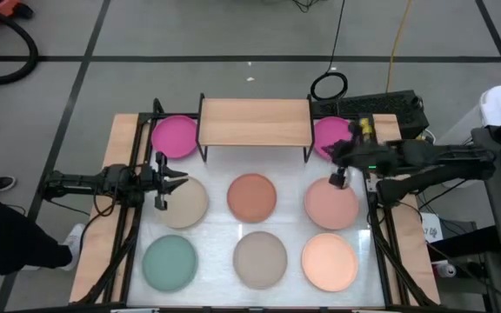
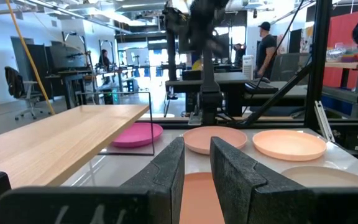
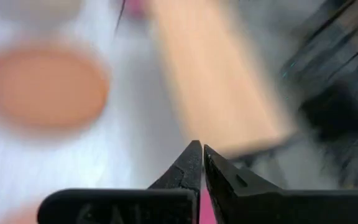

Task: Place and stack plates onto a shelf
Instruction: Put the right pink plate on the shelf

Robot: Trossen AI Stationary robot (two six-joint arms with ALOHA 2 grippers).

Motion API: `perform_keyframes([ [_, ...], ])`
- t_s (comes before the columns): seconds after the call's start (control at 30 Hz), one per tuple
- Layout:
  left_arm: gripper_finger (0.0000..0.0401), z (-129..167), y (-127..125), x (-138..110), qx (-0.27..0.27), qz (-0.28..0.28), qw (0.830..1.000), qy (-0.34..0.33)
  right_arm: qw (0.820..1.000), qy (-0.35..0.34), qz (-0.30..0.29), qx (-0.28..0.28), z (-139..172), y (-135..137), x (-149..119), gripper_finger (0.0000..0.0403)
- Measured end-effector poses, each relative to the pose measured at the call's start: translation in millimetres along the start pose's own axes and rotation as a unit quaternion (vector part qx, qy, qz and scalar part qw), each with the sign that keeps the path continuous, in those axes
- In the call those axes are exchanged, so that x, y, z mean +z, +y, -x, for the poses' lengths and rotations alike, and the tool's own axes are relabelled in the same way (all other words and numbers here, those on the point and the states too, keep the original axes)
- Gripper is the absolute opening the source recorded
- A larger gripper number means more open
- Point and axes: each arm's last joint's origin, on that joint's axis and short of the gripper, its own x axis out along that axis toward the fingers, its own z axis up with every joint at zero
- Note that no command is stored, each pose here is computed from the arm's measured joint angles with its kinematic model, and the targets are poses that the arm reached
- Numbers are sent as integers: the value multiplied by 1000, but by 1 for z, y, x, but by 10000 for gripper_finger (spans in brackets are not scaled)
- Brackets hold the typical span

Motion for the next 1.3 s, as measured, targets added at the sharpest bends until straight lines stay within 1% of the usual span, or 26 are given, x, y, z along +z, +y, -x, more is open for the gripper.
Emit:
perform_keyframes([
  [0.07,81,0,0,0,0,0,1000,0,997,69,14,36,-17,8,-10,4],
  [0.17,81,0,0,0,0,0,1000,0,991,118,39,44,-40,19,-25,4],
  [0.33,81,0,0,0,0,0,1000,0,981,177,83,14,-70,34,-60,4],
  [0.43,81,0,0,0,0,0,1000,0,977,200,73,6,-79,40,-76,4],
  [0.5,81,0,0,0,0,0,1000,0,975,213,67,1,-78,39,-80,4],
  [0.57,81,0,0,0,0,0,1000,-1,979,197,43,-15,-74,35,-78,4],
  [0.73,81,0,0,0,0,0,1000,0,984,161,-61,-41,-60,15,-76,4],
  [0.83,81,0,0,0,0,0,1000,-1,980,131,-134,-66,-55,0,-76,4],
  [0.93,81,0,0,0,0,0,1000,0,971,132,-183,-84,-62,-9,-81,4],
  [1.03,81,0,0,0,0,0,1000,0,964,146,-209,-76,-79,-14,-88,4],
  [1.1,81,0,0,0,0,0,1000,0,963,151,-211,-70,-93,-16,-93,4],
  [1.17,81,0,0,0,0,0,1000,0,960,176,-208,-61,-104,-17,-100,7],
  [1.23,81,0,0,0,0,0,1000,0,957,207,-198,-49,-114,-17,-107,18],
  [1.3,81,0,0,0,0,0,1000,0,956,225,-186,-38,-122,-17,-111,38],
])
